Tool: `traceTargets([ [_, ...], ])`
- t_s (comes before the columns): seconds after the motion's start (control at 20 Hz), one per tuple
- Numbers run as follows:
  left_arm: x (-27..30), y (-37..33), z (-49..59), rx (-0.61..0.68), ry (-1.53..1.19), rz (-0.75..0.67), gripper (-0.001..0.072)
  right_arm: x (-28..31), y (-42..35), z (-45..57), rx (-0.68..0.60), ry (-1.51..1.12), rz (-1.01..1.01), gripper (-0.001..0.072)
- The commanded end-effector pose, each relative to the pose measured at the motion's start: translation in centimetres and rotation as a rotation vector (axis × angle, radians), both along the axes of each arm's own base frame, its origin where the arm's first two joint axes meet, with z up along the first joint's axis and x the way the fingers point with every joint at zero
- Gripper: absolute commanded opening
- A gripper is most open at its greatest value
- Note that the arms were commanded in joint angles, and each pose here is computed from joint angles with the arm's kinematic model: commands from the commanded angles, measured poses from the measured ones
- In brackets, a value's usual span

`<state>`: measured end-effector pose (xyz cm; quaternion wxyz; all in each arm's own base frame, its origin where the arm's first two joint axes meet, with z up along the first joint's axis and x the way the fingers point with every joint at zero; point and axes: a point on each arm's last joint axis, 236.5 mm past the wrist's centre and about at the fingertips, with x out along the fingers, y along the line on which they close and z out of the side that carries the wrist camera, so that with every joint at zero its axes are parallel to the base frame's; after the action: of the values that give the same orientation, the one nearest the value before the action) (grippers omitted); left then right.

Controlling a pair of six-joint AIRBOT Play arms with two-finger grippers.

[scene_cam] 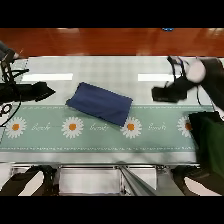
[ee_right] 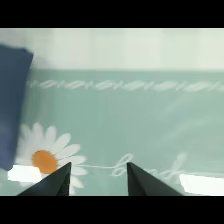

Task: Fold the shirts.

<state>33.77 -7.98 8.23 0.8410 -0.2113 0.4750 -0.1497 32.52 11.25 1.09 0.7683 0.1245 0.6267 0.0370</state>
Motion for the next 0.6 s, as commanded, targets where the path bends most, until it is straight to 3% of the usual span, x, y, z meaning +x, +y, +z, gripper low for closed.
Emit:
traceTargets([
  [0.0,-0.5,-1.6,0.0,-0.001,0.001,-0.049,0.0015,-0.5,2.3,-2.9,0.287,-0.119,-0.178,0.0419],
  [0.35,-0.8,-2.5,-0.1,0.001,0.003,-0.076,0.0015,-0.1,9.6,-9.6,0.616,0.099,-0.183,0.0419],
  [0.55,-0.3,-2.3,-0.1,-0.002,-0.008,-0.053,0.0015,0.3,11.6,-10.6,0.67,0.15,-0.149,0.0418],
])
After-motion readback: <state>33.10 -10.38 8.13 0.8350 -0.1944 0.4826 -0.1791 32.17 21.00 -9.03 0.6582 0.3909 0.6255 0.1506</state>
